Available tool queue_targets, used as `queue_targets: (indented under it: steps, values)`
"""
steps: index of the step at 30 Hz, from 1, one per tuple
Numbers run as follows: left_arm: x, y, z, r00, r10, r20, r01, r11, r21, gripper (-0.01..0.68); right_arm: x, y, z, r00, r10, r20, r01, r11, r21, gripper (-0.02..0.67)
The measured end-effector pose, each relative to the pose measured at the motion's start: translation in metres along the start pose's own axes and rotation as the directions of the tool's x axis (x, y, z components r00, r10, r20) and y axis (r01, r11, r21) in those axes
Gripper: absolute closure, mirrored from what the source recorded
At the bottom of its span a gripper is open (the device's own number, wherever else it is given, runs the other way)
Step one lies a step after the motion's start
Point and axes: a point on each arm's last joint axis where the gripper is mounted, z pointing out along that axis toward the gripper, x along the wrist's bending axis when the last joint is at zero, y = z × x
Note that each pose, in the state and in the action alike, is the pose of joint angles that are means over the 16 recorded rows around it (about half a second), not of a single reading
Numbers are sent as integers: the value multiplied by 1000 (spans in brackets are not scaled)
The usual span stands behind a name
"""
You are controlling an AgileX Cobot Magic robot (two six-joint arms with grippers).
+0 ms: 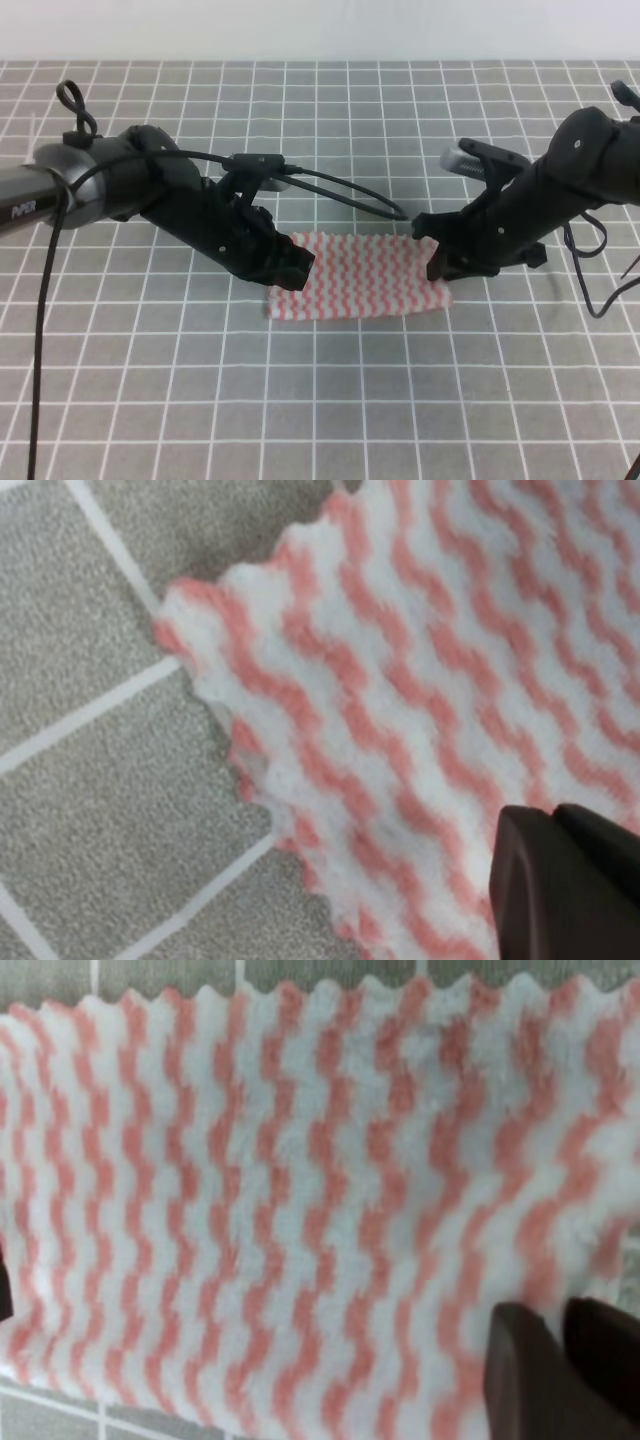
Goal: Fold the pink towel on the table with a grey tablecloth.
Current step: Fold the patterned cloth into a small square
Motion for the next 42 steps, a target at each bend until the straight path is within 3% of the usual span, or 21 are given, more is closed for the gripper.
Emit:
queue_targets:
  steps: [12,31,42]
  values:
    - [0,0,0,1000,3,1,-3,1000,2,673,-4,4,1,999,26,34,-24,999,-44,464]
    - [1,0,1,1000,2,-1,-2,1000,3,673,-8,7,11,998,52,33,-50,997,-58,460]
    - [0,0,0,1000,3,2,-3,1000,5,673,-10,4,19,997,70,27,-69,998,-13,595]
